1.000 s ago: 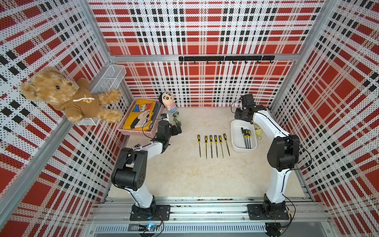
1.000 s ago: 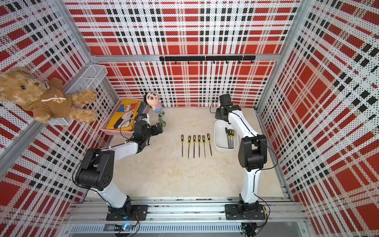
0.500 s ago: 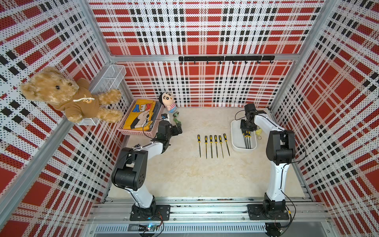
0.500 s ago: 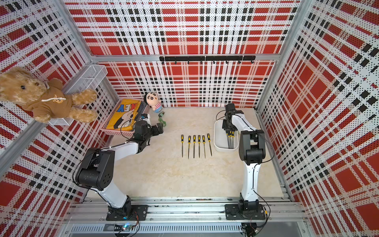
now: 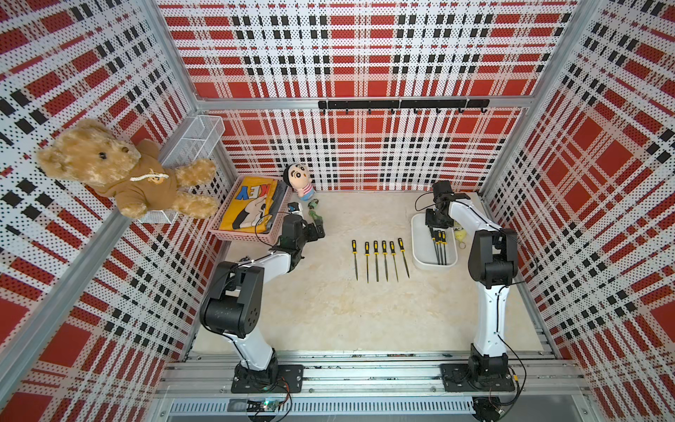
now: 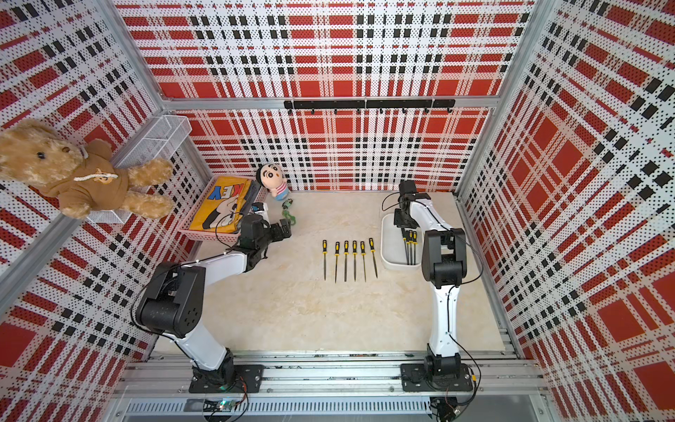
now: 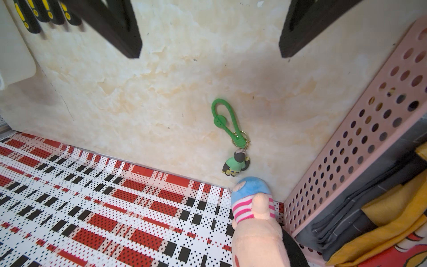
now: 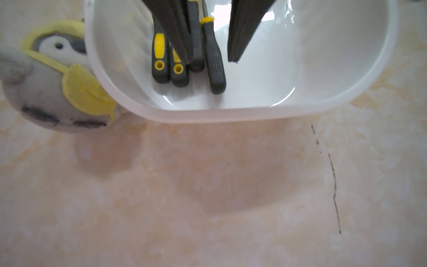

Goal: Take the file tool out of the storage box
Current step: Pick up the file tool from the storage box.

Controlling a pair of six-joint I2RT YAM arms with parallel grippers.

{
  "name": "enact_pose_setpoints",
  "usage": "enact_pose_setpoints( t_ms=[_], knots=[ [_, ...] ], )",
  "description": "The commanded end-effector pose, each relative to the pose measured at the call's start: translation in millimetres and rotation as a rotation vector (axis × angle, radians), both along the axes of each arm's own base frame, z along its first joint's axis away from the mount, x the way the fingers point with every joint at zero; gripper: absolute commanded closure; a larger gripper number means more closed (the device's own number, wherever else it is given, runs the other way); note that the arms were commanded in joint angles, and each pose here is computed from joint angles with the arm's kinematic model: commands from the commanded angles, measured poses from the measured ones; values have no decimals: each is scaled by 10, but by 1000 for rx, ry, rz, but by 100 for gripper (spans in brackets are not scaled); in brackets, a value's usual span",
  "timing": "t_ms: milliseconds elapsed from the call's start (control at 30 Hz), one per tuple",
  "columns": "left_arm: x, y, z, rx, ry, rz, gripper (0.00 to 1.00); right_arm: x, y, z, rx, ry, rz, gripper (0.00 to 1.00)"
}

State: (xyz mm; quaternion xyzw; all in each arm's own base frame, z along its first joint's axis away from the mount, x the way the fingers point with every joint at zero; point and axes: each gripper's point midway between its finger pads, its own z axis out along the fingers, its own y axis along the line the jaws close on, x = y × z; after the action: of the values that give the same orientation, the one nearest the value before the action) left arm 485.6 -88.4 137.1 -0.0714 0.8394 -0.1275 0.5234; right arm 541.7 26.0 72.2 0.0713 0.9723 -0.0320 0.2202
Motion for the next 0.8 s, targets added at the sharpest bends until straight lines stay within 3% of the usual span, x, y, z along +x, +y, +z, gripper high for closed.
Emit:
enact_pose_setpoints(
  t_ms=[0, 300, 567, 767],
  knots=[
    [67, -31, 57, 0, -15, -3, 0, -4, 17, -245, -22, 59, 24, 66],
    [60, -23, 39, 10, -5, -2, 0, 59, 74, -362, -2, 78, 50, 68],
    [46, -69, 81, 5, -9, -31, 0, 28, 131, -403, 31, 80, 62, 86],
    [76, -276, 265, -18, -31, -126, 1, 178, 248, 37, 99, -36, 73, 95]
  ],
)
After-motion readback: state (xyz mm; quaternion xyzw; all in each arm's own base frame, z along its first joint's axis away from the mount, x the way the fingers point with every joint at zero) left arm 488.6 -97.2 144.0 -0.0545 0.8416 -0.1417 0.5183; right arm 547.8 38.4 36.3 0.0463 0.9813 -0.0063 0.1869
